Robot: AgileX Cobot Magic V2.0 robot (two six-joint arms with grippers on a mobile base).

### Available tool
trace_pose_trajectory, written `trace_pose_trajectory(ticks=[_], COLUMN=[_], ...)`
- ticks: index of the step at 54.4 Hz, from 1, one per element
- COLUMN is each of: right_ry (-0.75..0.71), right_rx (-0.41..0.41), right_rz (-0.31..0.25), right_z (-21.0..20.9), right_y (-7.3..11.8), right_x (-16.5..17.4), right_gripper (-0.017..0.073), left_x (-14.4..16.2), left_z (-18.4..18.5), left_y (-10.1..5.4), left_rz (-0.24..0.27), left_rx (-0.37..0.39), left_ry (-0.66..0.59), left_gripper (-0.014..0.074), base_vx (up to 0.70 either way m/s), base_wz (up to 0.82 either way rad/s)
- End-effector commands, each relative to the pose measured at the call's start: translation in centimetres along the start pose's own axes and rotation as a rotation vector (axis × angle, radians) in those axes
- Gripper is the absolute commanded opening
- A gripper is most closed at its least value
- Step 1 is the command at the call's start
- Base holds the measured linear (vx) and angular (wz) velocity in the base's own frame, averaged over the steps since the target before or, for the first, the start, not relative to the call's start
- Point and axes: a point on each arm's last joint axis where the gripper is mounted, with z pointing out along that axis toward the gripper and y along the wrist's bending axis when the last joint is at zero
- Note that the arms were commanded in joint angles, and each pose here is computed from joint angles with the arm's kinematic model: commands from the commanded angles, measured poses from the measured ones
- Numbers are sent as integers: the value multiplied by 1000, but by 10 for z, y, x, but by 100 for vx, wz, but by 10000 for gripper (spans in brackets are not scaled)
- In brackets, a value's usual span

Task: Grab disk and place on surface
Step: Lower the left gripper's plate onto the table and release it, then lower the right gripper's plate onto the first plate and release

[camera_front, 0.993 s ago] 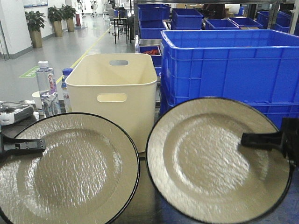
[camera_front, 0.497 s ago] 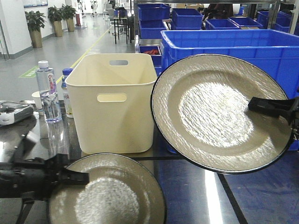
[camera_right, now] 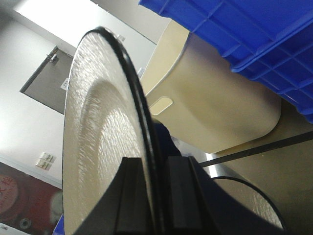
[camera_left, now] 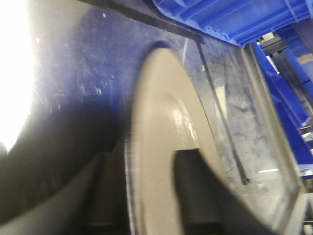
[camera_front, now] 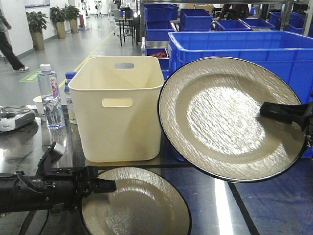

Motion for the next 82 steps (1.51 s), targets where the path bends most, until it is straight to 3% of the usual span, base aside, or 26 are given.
trace_pose_trajectory(ticks=[1, 8, 13, 21, 27, 31, 37, 44, 49, 53, 61, 69, 76, 82], right_ry=[-97, -91, -80, -54, -12, 17, 70, 163, 226, 262, 308, 293, 290, 269], right_rx=[-164, -168, -175, -173, -114, -52, 21, 58, 78, 81, 80, 120, 131, 162], right_rz=[33, 21, -27, -149, -169, -144, -54, 13, 56, 56, -11, -65, -223, -425], right_z=[-8, -7, -4, 2, 13, 25, 50, 86, 113, 127, 143, 147, 147, 148], right_y=[33, 34, 36, 39, 33, 25, 9, -9, -20, -26, -35, -42, -46, -49], right_x=[-12, -10, -8, -1, 6, 12, 24, 49, 72, 87, 106, 106, 104, 98], right_gripper=[-9, -9, -9, -9, -9, -9, -9, -9, -5, 11, 99, 268, 447, 573], left_x=[-15, -28, -37, -46, -49, -47, -39, -30, -27, -28, -28, -28, -28, -28], left_z=[-10, -22, -35, -67, -98, -120, -149, -174, -182, -183, -182, -182, -182, -182], left_y=[-22, -10, -10, -27, -48, -66, -93, -115, -121, -120, -118, -118, -118, -118], left_rz=[76, 240, 283, 340, 402, 458, 550, 617, 639, 645, 652, 651, 653, 655], left_rx=[50, -93, -155, -166, -165, -163, -170, -189, -205, -229, -243, -242, -238, -237], left_ry=[-92, -199, -263, -358, -438, -491, -568, -650, -681, -689, -684, -684, -680, -678], left_gripper=[538, 606, 602, 552, 410, 258, 4, -8, -8, -8, -8, -7, -6, -6], base_vx=[0, 0, 0, 0, 0, 0, 0, 0, 0, 0, 0, 0, 0, 0], base_wz=[0, 0, 0, 0, 0, 0, 0, 0, 0, 0, 0, 0, 0, 0])
